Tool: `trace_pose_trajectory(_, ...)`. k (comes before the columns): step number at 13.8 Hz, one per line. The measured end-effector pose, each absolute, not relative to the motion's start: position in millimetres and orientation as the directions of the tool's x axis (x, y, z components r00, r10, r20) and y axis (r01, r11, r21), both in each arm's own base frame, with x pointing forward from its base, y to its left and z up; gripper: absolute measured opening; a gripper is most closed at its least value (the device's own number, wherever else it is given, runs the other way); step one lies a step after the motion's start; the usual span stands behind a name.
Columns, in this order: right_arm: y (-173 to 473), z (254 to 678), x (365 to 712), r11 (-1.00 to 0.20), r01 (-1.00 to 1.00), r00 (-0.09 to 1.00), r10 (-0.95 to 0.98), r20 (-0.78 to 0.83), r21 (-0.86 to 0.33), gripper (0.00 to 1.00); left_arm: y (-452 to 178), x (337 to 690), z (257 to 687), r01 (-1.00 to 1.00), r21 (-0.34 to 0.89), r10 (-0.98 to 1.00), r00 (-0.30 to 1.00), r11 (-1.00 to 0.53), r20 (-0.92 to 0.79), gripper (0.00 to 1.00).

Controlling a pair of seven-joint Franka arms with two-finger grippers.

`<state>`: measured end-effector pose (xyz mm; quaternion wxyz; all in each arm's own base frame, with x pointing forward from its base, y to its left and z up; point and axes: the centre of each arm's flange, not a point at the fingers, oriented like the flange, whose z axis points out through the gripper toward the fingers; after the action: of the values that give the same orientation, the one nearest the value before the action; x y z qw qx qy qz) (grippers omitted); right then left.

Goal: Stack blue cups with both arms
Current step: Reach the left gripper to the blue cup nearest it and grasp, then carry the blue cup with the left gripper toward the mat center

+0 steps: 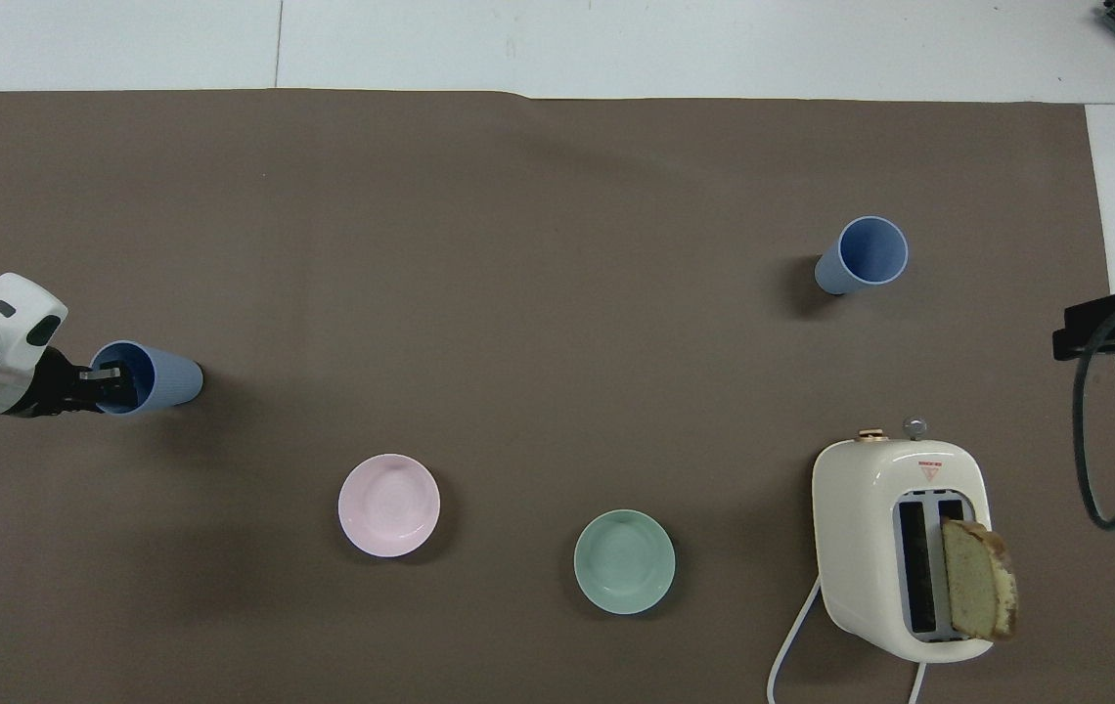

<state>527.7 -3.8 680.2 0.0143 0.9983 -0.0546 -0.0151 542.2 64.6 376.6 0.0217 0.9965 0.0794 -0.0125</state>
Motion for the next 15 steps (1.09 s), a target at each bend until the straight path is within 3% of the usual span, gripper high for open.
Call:
trace_pose_trajectory(4,-3,680,528,-0.994,-0.108,0.994,-0.109,-0.029,0.030,1.00,50,561,409,0.186,0.048,0.188,0.982,-0.981,0.024,0.04)
trace_pose_trajectory(15,-3,680,528,-0.994,-0.108,0.994,-0.109,-0.028,0.030,1.00,-214,579,485,0.370,0.098,0.374,0.927,-0.924,0.026,0.04)
